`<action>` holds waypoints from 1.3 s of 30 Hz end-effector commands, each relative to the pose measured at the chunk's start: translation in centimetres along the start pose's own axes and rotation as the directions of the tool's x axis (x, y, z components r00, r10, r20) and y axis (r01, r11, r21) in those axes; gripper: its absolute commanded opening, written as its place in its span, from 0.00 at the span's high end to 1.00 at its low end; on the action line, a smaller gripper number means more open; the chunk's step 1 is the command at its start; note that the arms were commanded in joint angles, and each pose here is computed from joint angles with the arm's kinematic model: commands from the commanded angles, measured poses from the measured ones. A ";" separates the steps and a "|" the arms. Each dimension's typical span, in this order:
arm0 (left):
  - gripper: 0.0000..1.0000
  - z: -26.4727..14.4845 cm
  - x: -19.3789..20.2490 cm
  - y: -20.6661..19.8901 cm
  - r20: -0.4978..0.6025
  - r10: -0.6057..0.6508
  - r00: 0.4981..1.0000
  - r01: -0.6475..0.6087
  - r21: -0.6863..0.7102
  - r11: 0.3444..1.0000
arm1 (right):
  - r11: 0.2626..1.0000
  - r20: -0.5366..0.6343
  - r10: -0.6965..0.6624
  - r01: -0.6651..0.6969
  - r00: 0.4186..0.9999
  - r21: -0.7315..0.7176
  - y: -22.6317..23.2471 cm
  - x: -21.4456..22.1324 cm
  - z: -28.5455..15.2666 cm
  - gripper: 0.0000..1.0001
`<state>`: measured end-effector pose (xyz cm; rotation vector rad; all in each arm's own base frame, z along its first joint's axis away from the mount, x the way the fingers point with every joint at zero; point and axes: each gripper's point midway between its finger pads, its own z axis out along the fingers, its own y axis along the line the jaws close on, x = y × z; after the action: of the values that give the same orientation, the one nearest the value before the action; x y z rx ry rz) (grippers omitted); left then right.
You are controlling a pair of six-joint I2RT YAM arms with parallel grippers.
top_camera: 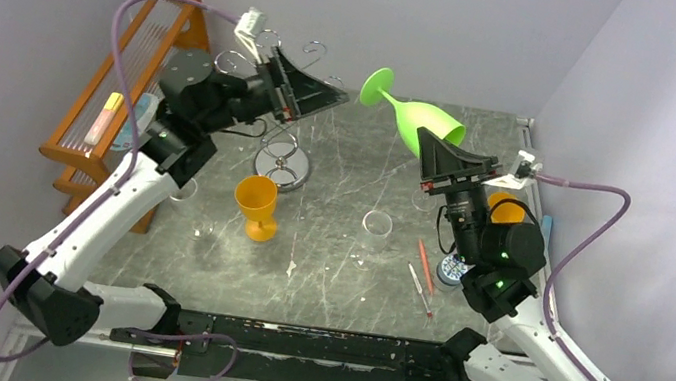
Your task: Place the wine glass upside down on the wine glass rack
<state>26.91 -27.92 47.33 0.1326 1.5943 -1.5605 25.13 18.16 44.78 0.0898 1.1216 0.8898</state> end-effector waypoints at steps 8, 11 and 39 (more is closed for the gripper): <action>0.22 5.0 0.0 -1.3 0.238 -0.190 0.952 0.206 -0.044 0.978 | 0.981 0.128 0.164 -0.147 0.978 -0.130 3.3 -3.9 0.5 1.00; 0.23 5.9 0.3 -1.9 0.274 -0.227 0.935 0.237 -0.004 0.972 | 0.977 0.135 0.180 -0.162 0.974 -0.136 3.4 -4.2 0.3 1.00; 0.64 10.2 0.2 -5.0 0.314 -0.392 0.865 0.383 0.093 0.919 | 0.958 0.102 0.255 -0.236 0.962 -0.165 3.6 -3.3 -0.4 1.00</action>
<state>29.50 -37.98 49.19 -0.4634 1.5015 -1.7163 22.48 18.00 49.37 0.1610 0.9323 1.1495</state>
